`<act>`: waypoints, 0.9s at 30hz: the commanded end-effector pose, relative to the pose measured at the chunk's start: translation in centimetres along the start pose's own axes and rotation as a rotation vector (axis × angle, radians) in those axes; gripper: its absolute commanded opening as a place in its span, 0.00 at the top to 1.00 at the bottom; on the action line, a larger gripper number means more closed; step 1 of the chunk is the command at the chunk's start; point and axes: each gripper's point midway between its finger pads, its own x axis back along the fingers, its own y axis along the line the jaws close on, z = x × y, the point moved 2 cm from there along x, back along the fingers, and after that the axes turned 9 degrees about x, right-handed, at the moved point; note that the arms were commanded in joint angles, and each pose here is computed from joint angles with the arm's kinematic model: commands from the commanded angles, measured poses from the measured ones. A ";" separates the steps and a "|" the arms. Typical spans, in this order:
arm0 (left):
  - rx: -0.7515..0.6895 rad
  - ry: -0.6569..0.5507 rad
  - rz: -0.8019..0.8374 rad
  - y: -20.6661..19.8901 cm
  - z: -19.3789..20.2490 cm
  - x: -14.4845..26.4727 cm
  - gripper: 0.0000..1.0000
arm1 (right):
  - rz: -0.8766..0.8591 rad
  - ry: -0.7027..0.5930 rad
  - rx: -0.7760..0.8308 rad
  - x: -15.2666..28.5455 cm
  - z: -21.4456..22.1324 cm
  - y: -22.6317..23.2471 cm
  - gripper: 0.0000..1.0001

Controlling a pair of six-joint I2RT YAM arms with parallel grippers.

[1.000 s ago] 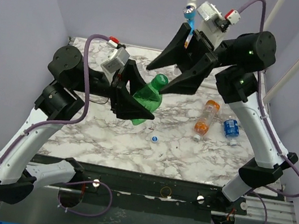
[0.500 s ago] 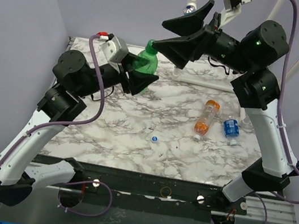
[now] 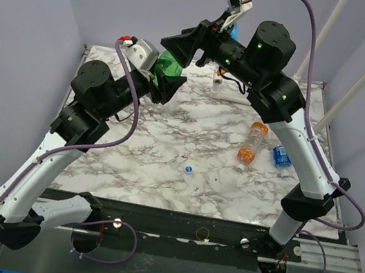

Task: Unscrew the bottle caps
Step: Unscrew the bottle cap from the plastic bottle.

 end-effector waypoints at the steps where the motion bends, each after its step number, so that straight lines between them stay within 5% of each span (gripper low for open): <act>1: -0.007 -0.029 -0.023 0.3 -0.5 0.1 1.00 | 0.065 -0.059 0.012 0.6 -1.2 -0.6 0.29; 13: 0.007 -0.017 0.004 -0.1 0.1 0.2 1.00 | 0.014 -0.083 0.010 0.9 -1.4 0.2 0.82; 15: 0.015 -0.013 0.021 -0.4 0.3 0.4 1.00 | -0.004 -0.106 0.022 1.4 -2.2 0.6 0.98; 20: 0.077 0.004 0.172 -3.1 0.1 1.1 1.00 | -0.131 -0.159 0.089 3.2 -4.5 2.9 0.99; 27: 0.240 0.130 0.659 -11.1 -1.1 5.2 1.00 | -0.765 -0.185 0.155 8.8 -5.2 10.7 0.99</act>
